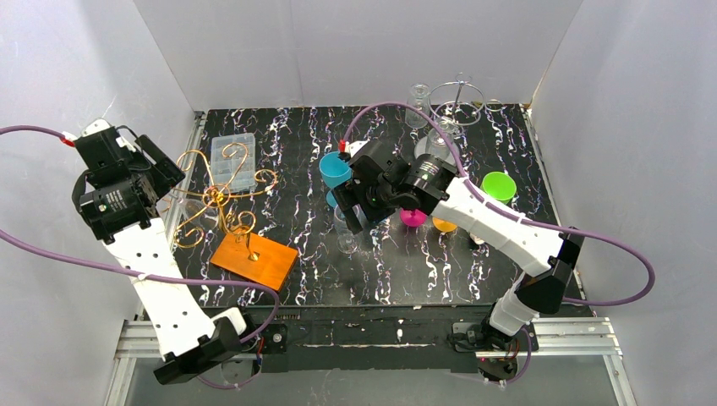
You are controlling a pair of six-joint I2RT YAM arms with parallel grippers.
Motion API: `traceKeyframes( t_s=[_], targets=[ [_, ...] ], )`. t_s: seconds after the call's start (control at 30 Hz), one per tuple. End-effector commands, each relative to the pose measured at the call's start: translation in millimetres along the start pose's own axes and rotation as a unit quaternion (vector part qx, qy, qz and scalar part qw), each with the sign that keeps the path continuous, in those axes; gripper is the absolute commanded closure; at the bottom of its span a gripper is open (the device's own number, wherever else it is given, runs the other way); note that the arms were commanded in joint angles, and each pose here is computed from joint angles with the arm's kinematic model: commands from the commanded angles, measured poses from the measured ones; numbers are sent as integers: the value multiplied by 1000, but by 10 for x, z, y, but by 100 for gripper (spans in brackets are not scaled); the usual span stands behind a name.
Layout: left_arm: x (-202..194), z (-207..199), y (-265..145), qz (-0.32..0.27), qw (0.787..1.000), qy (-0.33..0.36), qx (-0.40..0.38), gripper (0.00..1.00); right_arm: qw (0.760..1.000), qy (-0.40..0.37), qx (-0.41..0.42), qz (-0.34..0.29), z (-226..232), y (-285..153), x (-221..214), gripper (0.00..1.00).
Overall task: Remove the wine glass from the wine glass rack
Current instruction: Pick up the wine glass from the wine rack.
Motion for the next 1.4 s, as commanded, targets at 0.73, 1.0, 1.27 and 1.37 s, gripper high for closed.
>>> traceKeyframes(
  t_s=[0.73,1.0,1.27,1.37],
  targets=[
    [-249,92,-525,-39,999,-3,-23,52,1000,5,1,-23,-77,-190,-118,2],
    [-396,292,-558,-47,998,7,32,53,1000,7,1,-19,-90,-191,-179,1],
    [-252,524,-568,-69,987,26,142,53,1000,-1,2,-16,-69,-170,-106,0],
    [5,498,-518,-80,982,29,170,53,1000,-7,-4,-18,-62,-222,-1,0]
  ],
)
Point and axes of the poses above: each gripper's point midway between its finger pads, its own y axis out along the fingers, its own z axis along the line the jaws close on, x = y × z, the point moved 6 cm from there along -y, back along the fingers, and after that the axes turned 4 degrees about -y, right-handed, at the moved point
